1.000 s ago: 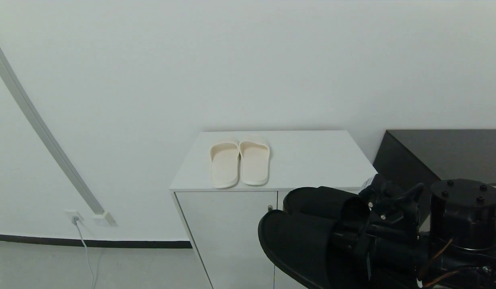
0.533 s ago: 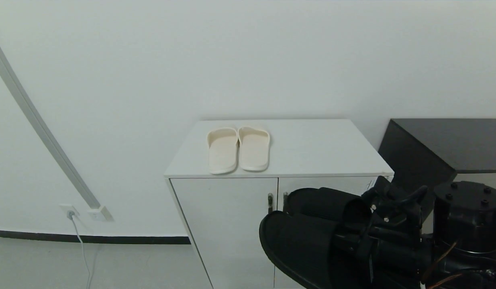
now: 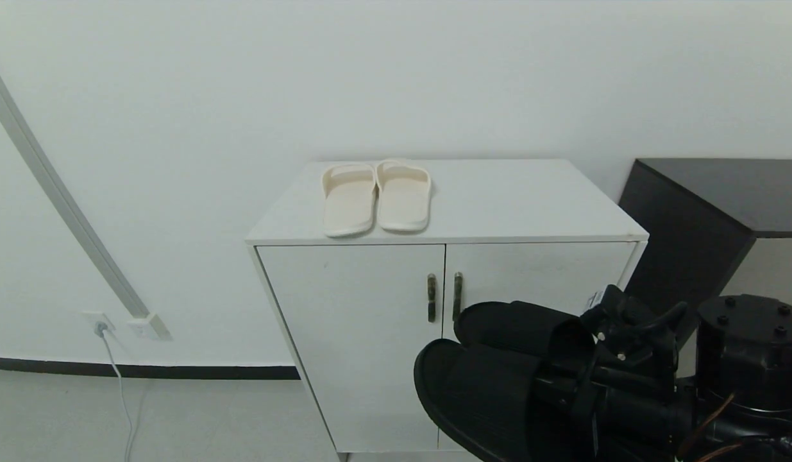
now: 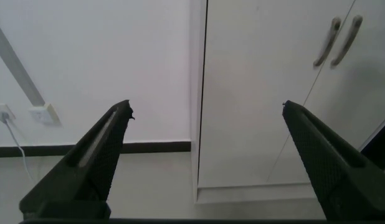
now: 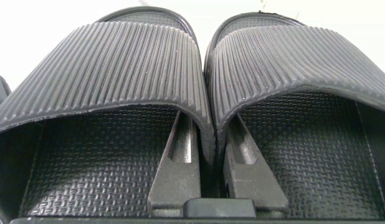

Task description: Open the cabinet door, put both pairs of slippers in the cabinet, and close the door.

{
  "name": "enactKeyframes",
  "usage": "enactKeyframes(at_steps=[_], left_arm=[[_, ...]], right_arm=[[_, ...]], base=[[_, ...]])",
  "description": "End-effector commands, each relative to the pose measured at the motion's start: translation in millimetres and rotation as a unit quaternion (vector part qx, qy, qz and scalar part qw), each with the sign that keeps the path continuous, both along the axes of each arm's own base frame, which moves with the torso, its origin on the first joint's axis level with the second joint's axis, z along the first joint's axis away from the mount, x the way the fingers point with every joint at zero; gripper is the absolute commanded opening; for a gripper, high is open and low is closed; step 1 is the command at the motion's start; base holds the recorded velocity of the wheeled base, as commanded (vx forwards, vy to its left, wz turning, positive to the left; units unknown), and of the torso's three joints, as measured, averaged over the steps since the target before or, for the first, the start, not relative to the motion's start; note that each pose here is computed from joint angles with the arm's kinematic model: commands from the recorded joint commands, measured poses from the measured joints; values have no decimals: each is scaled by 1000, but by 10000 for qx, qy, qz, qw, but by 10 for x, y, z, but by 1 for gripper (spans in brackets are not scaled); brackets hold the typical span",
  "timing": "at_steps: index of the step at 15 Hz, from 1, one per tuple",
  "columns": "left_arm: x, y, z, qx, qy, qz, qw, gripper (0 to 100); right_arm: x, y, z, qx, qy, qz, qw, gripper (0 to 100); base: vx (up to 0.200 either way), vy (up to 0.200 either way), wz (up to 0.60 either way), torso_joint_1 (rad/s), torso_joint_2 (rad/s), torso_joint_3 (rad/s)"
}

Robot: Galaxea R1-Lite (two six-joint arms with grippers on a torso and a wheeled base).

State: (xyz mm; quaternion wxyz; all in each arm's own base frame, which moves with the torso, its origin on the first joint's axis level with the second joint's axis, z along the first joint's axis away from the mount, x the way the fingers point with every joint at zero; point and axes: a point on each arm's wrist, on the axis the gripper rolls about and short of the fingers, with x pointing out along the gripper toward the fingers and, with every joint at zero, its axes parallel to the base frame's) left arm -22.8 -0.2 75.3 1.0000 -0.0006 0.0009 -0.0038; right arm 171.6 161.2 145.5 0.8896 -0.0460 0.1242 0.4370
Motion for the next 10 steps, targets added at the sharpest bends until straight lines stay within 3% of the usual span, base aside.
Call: enactKeyframes(at_steps=[1, 10], left_arm=[[0, 0, 0, -1, -1, 0, 10000, 100], [0, 1, 0, 6, -1, 23, 10000, 100]], right_arm=[[-8, 13, -8, -11, 11, 34, 10000, 0], [-71, 43, -115, -145, 135, 183, 9996, 0]], base=[[0, 0, 0, -188, 515, 315], [0, 0, 0, -159, 490, 327]])
